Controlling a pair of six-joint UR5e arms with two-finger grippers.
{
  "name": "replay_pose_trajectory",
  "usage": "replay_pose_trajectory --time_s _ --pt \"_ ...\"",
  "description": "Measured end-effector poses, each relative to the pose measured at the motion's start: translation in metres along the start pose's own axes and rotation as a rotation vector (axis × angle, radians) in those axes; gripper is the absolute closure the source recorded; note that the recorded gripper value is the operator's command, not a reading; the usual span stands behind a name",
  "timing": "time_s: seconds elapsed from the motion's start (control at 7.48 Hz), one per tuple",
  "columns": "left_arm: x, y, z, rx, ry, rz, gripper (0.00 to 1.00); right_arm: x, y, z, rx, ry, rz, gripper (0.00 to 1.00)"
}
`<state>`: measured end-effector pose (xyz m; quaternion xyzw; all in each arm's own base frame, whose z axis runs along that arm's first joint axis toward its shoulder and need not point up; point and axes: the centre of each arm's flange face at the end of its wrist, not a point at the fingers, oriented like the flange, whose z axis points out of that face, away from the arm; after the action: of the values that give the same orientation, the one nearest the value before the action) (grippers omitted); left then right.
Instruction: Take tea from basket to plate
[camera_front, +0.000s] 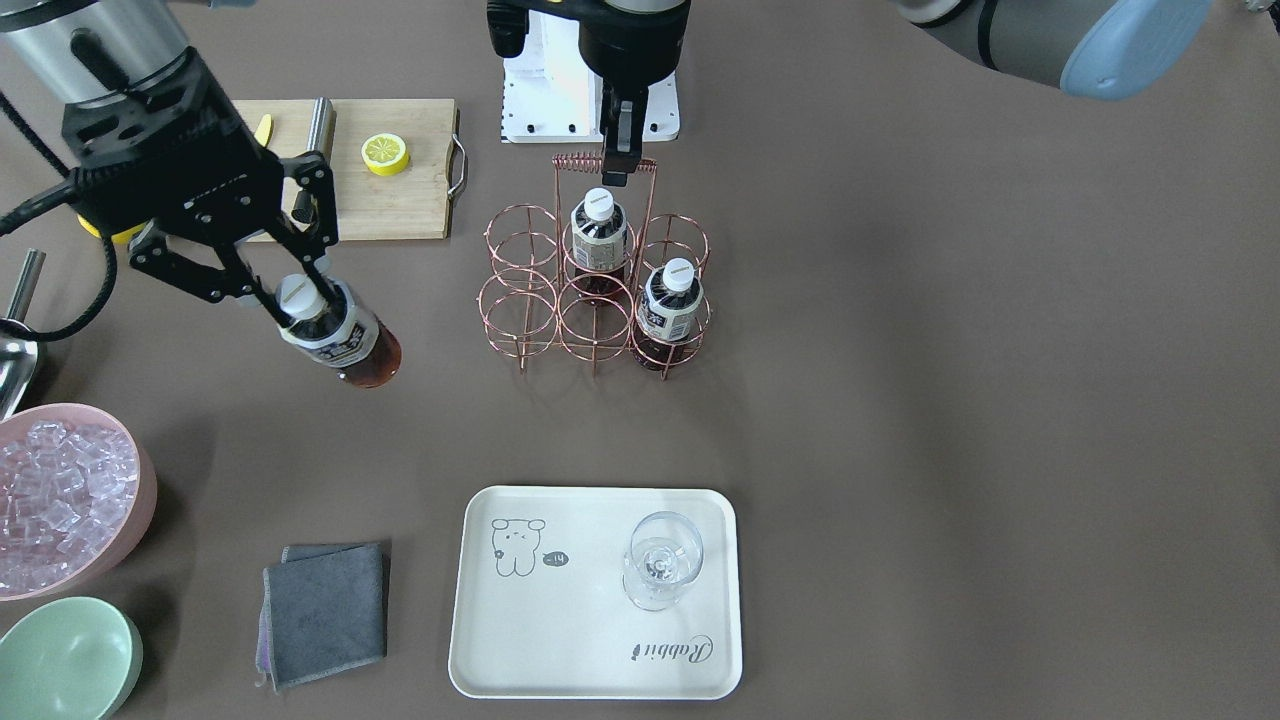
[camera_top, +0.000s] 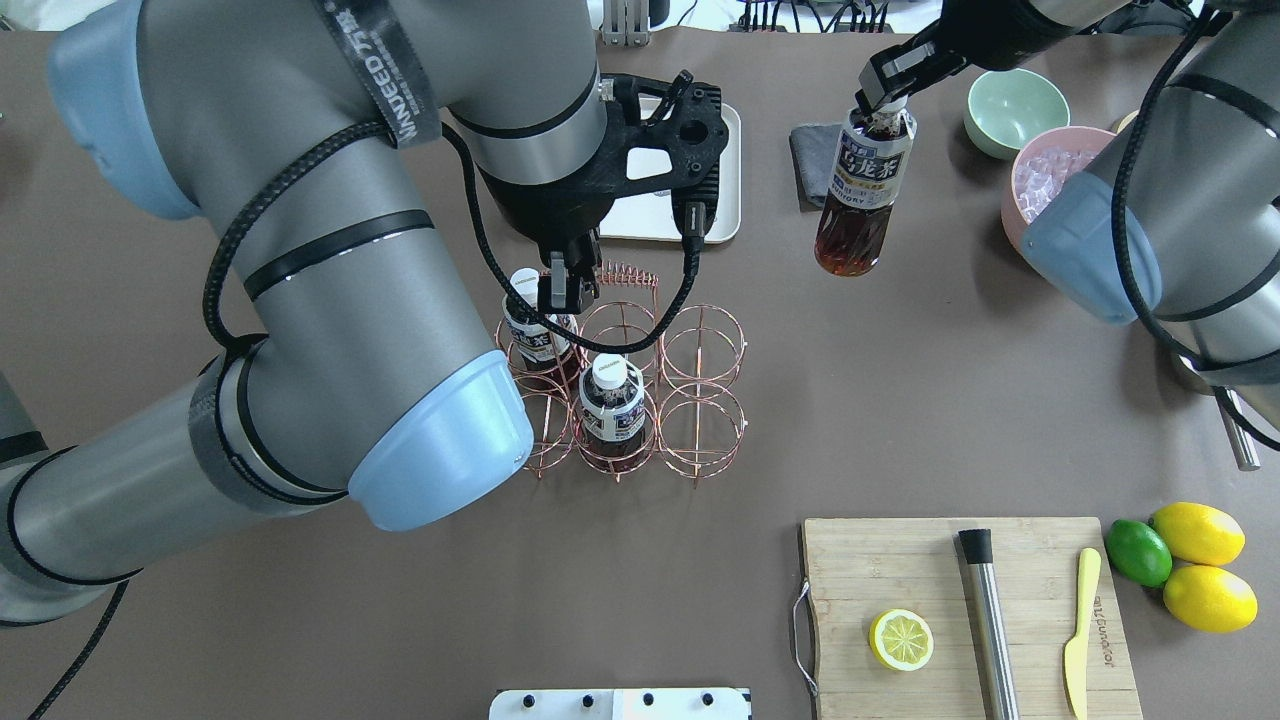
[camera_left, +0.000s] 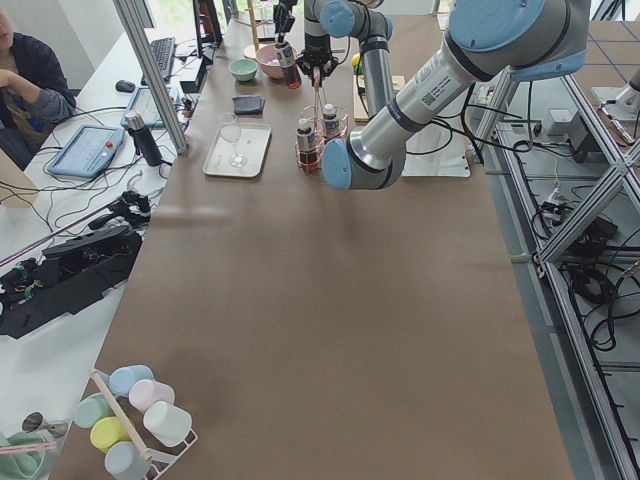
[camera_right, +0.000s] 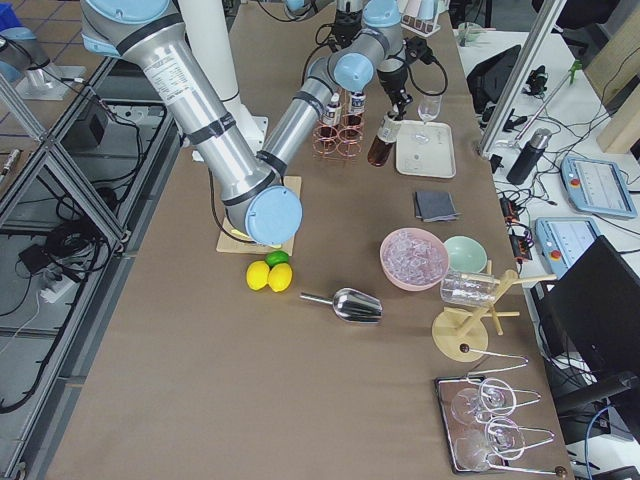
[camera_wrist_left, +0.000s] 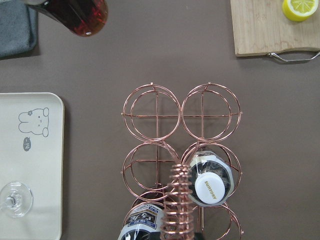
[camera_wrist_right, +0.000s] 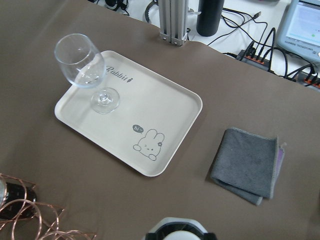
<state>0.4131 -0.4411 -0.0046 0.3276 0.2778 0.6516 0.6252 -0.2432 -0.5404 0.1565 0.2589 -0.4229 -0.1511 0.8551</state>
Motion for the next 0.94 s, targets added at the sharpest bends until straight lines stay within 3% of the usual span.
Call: replay_pose_trajectory --time_s 0.27,0.67,0.94 --pt "0.0 0.0 0.0 0.0 0.0 0.0 1.0 0.032 -0.013 0.013 -0.001 0.06 0.022 1.0" --pt "0.0 0.0 0.001 -0.001 0.002 0.0 1.0 0.077 -0.048 0.057 0.107 0.092 0.075 1.0" --pt "0.0 0.0 0.002 -0.003 0.003 -0.001 1.0 0.092 -0.082 0.085 0.151 0.112 0.109 1.0"
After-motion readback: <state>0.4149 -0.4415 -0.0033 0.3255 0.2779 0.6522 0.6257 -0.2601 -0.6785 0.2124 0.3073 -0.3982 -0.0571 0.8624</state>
